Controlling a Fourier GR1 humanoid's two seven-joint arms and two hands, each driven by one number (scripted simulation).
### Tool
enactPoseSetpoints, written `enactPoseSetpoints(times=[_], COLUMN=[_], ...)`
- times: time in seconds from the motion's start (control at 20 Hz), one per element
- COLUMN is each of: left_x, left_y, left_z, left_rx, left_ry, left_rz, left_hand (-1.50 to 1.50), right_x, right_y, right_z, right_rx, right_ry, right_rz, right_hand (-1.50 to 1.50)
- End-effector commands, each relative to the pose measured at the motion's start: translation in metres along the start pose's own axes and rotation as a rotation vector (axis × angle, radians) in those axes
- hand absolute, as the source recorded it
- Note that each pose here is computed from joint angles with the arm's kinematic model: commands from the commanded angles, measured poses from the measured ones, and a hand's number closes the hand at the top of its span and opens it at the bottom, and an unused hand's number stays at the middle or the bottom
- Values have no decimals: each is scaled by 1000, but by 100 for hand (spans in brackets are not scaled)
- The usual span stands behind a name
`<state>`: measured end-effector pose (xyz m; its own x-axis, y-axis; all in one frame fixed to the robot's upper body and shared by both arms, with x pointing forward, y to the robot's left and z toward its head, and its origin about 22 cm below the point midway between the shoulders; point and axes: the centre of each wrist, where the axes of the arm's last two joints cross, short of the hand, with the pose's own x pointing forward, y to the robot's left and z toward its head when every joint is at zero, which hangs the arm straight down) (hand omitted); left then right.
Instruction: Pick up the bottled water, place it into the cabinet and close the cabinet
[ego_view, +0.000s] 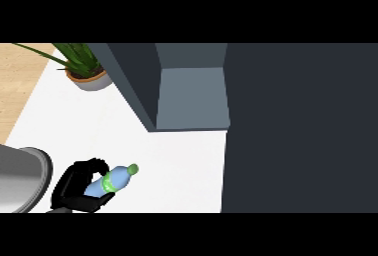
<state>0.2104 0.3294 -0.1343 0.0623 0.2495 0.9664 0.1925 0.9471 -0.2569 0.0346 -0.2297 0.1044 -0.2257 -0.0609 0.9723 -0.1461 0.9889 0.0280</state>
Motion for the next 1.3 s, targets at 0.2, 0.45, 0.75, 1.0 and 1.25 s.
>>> enactPoseSetpoints(times=[0.2,0.45,0.75,1.0,1.25], left_x=[-44,-34,-11,14,26], left_y=[-64,-90,-125,-161,-191], left_z=[-18,-52,-75,-97,-117], left_rx=[227,151,114,86,78], left_ry=[-204,-203,-185,-188,-256], left_rz=[64,95,119,109,-56], left_hand=[150,150,150,150,150], right_x=[25,14,12,27,11], right_y=[1,1,-1,6,1], right_z=[0,3,1,1,0], right_rx=[9,-4,-4,-8,-1], right_ry=[-18,-10,-14,-42,-38], right_rz=[-13,-23,-18,-44,-34], right_hand=[-150,-150,-150,-150,-150])
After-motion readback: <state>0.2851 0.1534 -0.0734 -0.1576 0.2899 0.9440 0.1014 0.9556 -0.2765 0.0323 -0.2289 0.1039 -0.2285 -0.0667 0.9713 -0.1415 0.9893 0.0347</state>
